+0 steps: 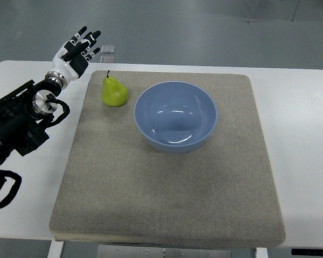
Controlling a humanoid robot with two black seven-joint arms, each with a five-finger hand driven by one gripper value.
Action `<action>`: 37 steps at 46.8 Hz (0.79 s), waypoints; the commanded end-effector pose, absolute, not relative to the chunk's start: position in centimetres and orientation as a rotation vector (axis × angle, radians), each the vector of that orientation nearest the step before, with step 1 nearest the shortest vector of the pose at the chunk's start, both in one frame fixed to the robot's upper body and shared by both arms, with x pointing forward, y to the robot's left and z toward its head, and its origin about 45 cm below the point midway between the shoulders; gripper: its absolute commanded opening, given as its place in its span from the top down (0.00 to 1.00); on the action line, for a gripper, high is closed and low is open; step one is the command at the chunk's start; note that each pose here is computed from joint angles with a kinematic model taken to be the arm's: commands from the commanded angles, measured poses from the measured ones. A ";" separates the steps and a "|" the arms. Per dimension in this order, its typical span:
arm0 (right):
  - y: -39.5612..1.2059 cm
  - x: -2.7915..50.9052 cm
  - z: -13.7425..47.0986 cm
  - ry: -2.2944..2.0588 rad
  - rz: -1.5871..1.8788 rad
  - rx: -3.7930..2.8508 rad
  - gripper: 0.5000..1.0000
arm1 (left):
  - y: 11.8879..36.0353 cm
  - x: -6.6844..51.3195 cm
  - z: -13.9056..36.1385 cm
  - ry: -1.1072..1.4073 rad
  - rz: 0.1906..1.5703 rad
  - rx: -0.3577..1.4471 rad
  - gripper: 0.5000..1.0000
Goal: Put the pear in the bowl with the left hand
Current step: 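Raise the left hand and begin moving it toward the green pear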
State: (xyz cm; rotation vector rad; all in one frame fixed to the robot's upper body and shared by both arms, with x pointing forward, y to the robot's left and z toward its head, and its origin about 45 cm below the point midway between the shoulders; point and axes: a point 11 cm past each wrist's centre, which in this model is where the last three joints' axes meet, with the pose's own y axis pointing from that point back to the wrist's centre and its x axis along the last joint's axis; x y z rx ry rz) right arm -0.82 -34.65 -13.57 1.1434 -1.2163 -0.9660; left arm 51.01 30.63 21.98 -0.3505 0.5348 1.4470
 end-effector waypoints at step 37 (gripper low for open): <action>-34.6 -0.8 -13.6 -1.216 -0.966 1.144 0.15 | 30.6 51.2 22.4 0.525 1.448 -0.364 0.01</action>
